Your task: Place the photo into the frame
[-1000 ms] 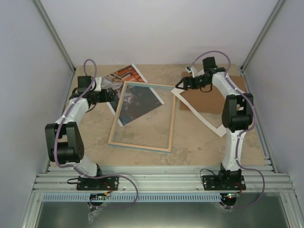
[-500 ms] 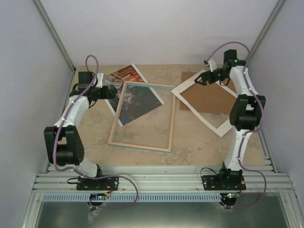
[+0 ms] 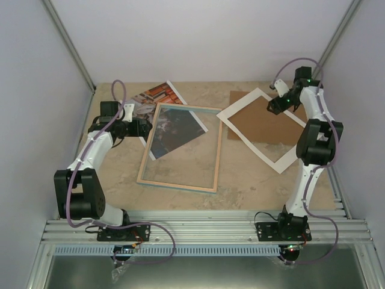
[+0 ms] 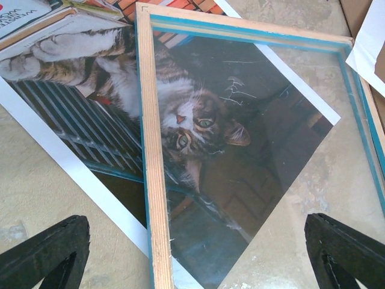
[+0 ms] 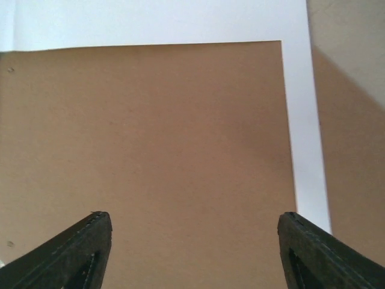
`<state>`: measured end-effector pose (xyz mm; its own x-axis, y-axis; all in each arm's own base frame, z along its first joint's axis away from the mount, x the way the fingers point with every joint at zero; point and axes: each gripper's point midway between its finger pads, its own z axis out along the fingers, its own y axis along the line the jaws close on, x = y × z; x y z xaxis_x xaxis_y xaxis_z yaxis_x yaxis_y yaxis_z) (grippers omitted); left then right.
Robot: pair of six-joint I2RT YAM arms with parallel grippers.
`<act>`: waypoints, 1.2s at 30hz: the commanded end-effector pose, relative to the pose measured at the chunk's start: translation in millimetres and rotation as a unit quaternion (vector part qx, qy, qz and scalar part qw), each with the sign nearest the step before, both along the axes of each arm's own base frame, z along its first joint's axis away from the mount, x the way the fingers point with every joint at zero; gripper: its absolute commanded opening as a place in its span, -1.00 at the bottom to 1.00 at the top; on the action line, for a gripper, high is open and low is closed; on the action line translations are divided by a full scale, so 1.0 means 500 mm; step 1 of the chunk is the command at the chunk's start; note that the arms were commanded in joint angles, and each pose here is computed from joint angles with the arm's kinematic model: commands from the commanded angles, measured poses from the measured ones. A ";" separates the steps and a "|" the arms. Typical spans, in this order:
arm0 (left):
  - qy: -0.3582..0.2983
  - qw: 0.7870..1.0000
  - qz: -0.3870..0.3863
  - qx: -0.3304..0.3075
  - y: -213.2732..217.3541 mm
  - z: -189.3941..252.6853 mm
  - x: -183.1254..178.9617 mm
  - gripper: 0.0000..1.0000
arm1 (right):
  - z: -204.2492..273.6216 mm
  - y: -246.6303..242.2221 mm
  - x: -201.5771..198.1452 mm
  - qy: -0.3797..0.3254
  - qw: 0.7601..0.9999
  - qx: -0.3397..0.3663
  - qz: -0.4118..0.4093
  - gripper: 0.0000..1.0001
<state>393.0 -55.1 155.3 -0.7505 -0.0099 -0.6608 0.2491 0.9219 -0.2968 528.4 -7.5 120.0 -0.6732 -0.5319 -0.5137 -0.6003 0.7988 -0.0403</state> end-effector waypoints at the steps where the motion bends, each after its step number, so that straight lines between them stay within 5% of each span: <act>1: -0.006 1.000 -0.007 -0.008 -0.010 0.001 0.001 0.99 | 0.006 0.031 0.013 -0.014 0.999 0.001 0.033 0.47; 8: 0.002 1.000 -0.002 0.004 -0.002 -0.009 0.000 0.99 | -0.056 0.248 -0.051 -0.002 0.993 0.014 0.117 0.53; 19: 0.004 1.000 0.007 0.013 0.005 -0.017 0.001 0.99 | -0.135 0.343 -0.088 0.010 0.988 -0.018 0.152 0.62; 28: 0.005 1.000 0.014 0.016 0.010 -0.021 0.004 0.99 | -0.144 0.287 -0.017 -0.038 0.995 -0.081 0.053 0.46; 36: 0.008 1.000 0.017 0.015 0.011 -0.027 0.005 0.99 | -0.100 0.248 0.016 -0.046 0.998 -0.036 0.006 0.23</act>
